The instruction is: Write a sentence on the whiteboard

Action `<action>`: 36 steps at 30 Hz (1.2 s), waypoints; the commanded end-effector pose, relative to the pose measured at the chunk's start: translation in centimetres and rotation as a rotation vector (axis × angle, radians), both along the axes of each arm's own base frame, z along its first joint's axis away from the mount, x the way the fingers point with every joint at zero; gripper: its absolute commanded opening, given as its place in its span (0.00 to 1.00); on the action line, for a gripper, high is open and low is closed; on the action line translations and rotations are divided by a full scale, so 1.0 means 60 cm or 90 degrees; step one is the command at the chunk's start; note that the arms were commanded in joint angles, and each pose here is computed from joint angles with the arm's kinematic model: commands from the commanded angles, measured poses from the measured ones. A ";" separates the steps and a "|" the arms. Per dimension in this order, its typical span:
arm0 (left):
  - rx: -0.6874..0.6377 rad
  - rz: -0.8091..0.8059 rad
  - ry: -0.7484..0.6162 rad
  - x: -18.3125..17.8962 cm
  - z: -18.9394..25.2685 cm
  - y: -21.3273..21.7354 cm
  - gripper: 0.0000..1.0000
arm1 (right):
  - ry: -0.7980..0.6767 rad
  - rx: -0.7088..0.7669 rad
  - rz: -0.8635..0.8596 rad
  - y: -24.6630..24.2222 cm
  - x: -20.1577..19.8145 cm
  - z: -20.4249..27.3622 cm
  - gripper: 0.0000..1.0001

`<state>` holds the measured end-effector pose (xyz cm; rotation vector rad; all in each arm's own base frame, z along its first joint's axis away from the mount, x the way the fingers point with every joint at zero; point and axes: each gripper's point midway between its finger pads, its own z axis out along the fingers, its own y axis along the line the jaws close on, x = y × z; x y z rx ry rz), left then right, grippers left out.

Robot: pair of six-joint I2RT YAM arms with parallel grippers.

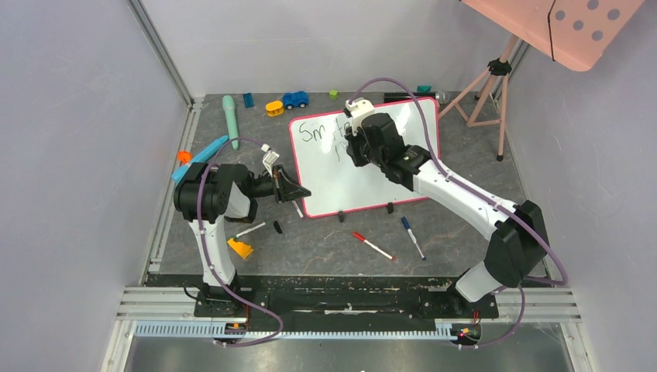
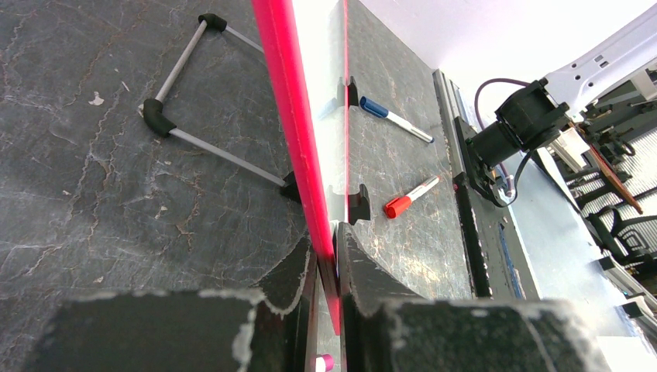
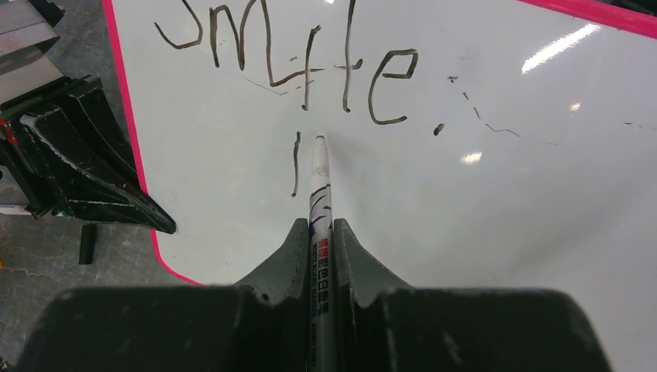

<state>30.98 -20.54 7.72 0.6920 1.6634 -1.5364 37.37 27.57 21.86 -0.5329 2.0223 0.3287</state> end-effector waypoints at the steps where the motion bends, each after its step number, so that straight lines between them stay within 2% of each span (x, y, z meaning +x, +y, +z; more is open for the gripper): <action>1: 0.007 -0.034 -0.091 -0.010 -0.002 -0.005 0.15 | -0.030 0.008 -0.013 0.000 0.020 0.028 0.00; 18: 0.007 -0.033 -0.091 -0.010 -0.003 -0.004 0.15 | -0.023 -0.020 -0.047 -0.018 0.028 0.010 0.00; 25: 0.007 -0.035 -0.092 -0.011 -0.002 -0.004 0.15 | -0.007 -0.003 -0.001 0.005 0.020 0.003 0.00; 31: 0.007 -0.033 -0.091 -0.011 -0.002 -0.004 0.15 | -0.017 -0.024 -0.043 -0.018 0.026 0.003 0.00; 36: 0.007 -0.033 -0.091 -0.010 -0.002 -0.004 0.15 | -0.012 -0.022 -0.015 -0.005 0.023 -0.001 0.00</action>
